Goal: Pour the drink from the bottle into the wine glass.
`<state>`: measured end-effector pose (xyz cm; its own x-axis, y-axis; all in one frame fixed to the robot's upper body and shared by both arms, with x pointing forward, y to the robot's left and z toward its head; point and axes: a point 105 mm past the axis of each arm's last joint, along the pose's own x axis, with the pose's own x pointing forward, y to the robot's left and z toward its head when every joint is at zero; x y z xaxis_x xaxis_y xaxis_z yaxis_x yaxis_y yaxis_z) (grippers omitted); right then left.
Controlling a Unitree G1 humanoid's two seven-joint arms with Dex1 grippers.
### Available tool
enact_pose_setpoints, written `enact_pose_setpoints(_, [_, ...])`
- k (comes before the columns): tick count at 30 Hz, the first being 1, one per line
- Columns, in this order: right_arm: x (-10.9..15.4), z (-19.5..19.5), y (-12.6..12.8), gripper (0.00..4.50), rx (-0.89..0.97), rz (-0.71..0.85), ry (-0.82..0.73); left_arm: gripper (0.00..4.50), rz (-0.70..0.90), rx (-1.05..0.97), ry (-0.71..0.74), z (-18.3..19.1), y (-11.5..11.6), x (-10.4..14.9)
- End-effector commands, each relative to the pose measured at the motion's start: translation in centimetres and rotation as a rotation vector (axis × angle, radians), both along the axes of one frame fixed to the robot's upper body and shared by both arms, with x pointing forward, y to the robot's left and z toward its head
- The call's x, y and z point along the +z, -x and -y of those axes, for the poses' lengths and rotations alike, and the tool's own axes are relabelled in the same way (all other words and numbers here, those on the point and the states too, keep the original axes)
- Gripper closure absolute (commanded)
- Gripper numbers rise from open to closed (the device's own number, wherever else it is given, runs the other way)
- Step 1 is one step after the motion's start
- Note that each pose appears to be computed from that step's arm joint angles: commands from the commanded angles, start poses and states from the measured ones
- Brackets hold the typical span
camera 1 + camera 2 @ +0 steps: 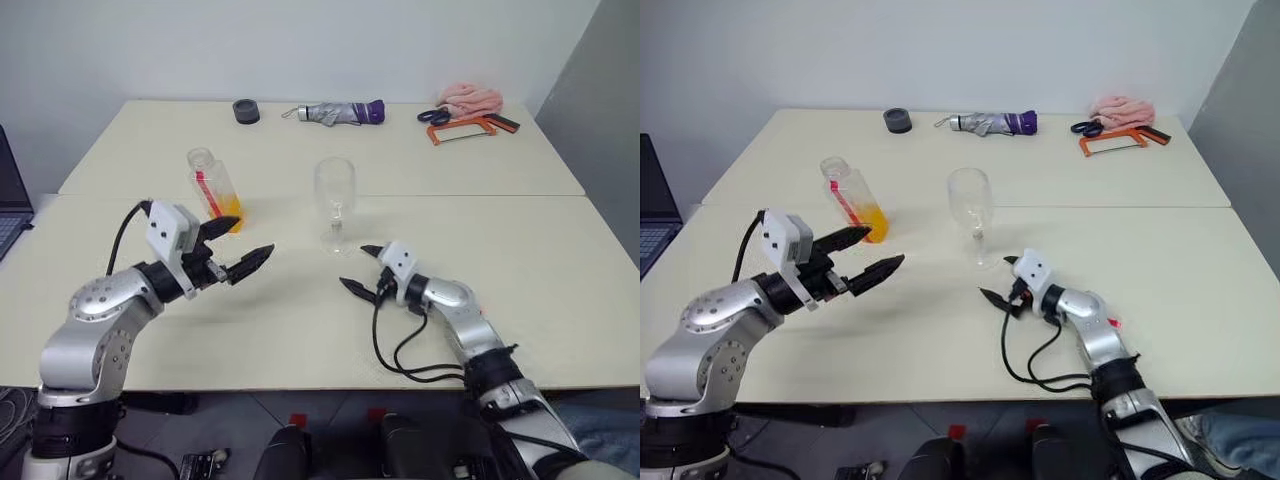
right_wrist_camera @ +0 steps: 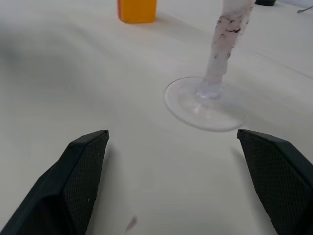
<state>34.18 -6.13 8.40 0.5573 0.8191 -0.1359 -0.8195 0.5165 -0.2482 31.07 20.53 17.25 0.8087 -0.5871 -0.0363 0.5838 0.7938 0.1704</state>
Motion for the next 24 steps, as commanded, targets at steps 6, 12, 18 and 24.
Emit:
enact_pose_setpoints(6, [6.8, 0.0, 6.5, 0.02, 0.178, 0.045, -0.072, 0.00, 0.045, 0.347, -0.032, -5.1, -1.3, -3.7])
enact_pose_setpoints(12, [10.0, -0.9, 7.4, 0.02, 0.178, 0.090, -0.120, 0.00, 0.089, 0.380, -0.013, -5.7, -3.0, -2.9])
enact_pose_setpoints(18, [10.5, -1.2, 7.9, 0.02, 0.182, 0.089, -0.104, 0.00, 0.119, 0.377, -0.013, -5.8, -4.6, -1.8])
enact_pose_setpoints(24, [11.3, -1.4, 7.6, 0.02, 0.178, 0.100, -0.095, 0.00, 0.127, 0.369, 0.006, -5.5, -6.0, -0.9])
